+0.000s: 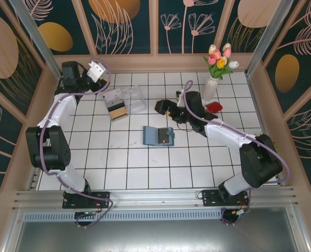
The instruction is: Take the credit cards out of the card holder
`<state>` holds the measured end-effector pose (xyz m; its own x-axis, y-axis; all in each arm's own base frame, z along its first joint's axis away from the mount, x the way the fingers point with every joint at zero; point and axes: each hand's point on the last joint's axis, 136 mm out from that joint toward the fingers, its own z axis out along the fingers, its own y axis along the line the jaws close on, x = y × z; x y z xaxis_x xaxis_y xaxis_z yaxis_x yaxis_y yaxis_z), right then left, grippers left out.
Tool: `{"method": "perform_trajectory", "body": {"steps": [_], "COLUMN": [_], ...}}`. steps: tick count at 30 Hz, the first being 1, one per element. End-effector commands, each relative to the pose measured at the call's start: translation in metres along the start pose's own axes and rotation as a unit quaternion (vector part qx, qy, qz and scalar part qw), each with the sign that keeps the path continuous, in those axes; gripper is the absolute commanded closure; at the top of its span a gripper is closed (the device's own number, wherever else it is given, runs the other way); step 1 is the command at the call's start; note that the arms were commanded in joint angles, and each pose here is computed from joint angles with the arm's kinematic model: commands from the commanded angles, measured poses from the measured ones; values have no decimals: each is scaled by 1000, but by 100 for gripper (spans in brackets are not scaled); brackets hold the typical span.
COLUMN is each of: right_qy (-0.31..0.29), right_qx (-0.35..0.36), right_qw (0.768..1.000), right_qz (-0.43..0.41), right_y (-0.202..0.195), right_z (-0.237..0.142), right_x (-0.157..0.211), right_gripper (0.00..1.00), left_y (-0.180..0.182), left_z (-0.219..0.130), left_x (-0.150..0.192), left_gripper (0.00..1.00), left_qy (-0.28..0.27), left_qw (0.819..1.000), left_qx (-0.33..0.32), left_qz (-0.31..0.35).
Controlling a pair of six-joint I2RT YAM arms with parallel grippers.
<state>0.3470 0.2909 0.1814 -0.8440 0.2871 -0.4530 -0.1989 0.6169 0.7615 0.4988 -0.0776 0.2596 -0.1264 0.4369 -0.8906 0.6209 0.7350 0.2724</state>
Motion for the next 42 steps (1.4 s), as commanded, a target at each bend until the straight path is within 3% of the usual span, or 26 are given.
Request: {"method": "perform_trajectory", "body": {"steps": [1, 7, 11, 17, 20, 23, 26, 28, 29, 30, 37, 42], "right_qy": [10, 17, 36, 72, 92, 105, 113, 116, 120, 125, 145, 159], "right_qx": [84, 160, 217, 263, 268, 266, 269, 277, 280, 283, 297, 279], "right_qw": [996, 986, 975, 962, 959, 958, 956, 954, 952, 951, 944, 947], "right_qz": [-20, -31, -30, -16, -14, -14, -14, -15, -16, -15, -5, 3], "right_y": [-24, -38, -59, -80, -84, -84, -83, -85, -86, -87, -106, -110], "right_z": [10, 20, 25, 24, 25, 27, 27, 26, 25, 24, 16, 21], "right_x": [11, 26, 43, 64, 75, 83, 89, 93, 96, 99, 116, 126], "right_gripper": [1, 3, 8, 13, 17, 18, 20, 20, 20, 21, 27, 32], "left_y": [18, 25, 35, 34, 35, 43, 41, 38, 35, 30, -12, -60], "left_z": [-21, -48, -66, -71, -75, -87, -92, -93, -92, -89, -65, -51], "left_x": [-34, -14, 11, 59, 78, 95, 103, 106, 106, 109, 110, 107], "left_gripper": [49, 47, 37, 34, 32, 27, 17, 13, 3, 2, 2, 13], "left_qy": [-71, -69, -45, 42, 52, 61, 74, 81, 80, 83, 85, 88], "left_qw": [990, 956, 913, 866, 845, 810, 801, 801, 806, 809, 805, 788], "left_qx": [-62, -137, -211, -257, -275, -315, -328, -326, -319, -309, -190, -98], "left_qz": [-103, -250, -347, -427, -456, -490, -496, -495, -493, -493, -555, -601]}}
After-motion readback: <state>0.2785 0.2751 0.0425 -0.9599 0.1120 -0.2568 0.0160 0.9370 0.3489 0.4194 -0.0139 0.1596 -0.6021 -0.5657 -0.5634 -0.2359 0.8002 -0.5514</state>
